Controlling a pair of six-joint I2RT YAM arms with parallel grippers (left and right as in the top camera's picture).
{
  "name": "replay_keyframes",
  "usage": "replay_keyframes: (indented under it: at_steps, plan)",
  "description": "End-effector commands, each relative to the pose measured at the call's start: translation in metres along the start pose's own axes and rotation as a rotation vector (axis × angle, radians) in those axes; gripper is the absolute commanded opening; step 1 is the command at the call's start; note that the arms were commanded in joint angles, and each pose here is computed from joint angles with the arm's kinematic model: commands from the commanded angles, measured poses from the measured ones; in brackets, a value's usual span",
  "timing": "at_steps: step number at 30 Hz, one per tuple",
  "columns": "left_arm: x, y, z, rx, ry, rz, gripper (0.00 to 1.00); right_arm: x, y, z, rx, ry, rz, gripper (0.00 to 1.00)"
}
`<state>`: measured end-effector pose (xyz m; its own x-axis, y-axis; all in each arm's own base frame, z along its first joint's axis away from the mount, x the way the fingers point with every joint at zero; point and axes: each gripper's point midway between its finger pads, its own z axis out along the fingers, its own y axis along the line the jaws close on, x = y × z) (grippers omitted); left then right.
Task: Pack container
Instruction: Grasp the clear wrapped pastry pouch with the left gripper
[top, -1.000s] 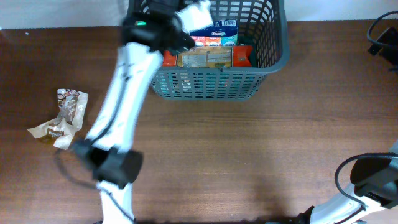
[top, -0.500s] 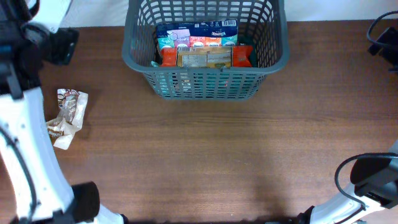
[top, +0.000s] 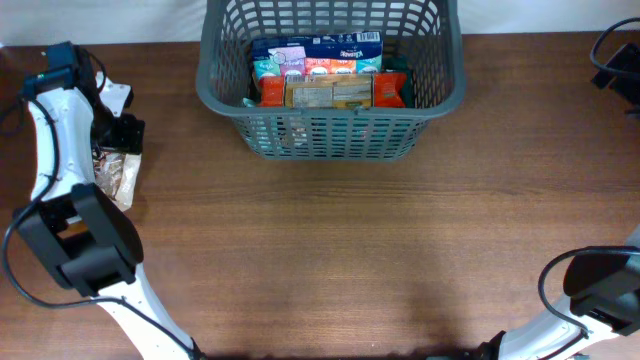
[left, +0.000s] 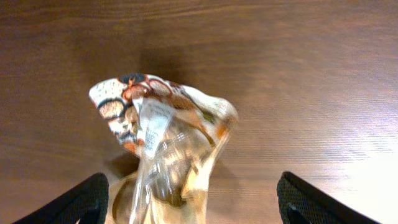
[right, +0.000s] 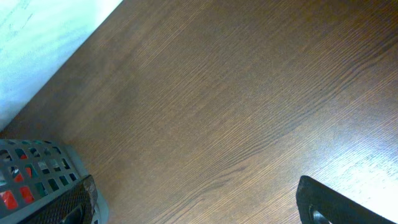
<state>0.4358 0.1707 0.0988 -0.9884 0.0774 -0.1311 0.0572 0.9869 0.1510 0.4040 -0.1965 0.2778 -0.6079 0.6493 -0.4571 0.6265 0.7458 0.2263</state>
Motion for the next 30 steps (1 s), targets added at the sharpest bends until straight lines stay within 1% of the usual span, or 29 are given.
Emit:
replay_keyframes:
  at_steps: [1,5,9,13,23,27,30]
  plan:
    - [0.008,0.018,0.022,-0.008,0.036,-0.057,0.79,0.000,0.001,-0.005,-0.005,-0.010,0.003,0.99]
    - [0.019,0.029,0.045,0.005,0.076,-0.064,0.79,0.000,0.001,-0.005,-0.006,-0.009,0.003,0.99]
    - [0.032,0.036,0.063,0.030,0.116,-0.090,0.75,0.000,0.001,-0.005,-0.006,-0.009,0.003,0.99]
    - [0.037,0.028,0.078,0.075,0.143,-0.096,0.73,0.000,0.001,-0.005,-0.005,-0.010,0.003,0.99]
    - [0.038,0.022,0.090,0.104,0.152,-0.096,0.62,0.000,0.001,-0.005,-0.005,-0.010,0.003,0.99]
    - [0.040,0.007,0.106,0.185,0.164,-0.101,0.61,0.000,0.001,-0.005,-0.005,-0.009,0.003,0.99]
    - [0.048,-0.004,0.118,0.234,0.205,-0.104,0.60,0.000,0.001,-0.005,-0.005,-0.009,0.003,0.99]
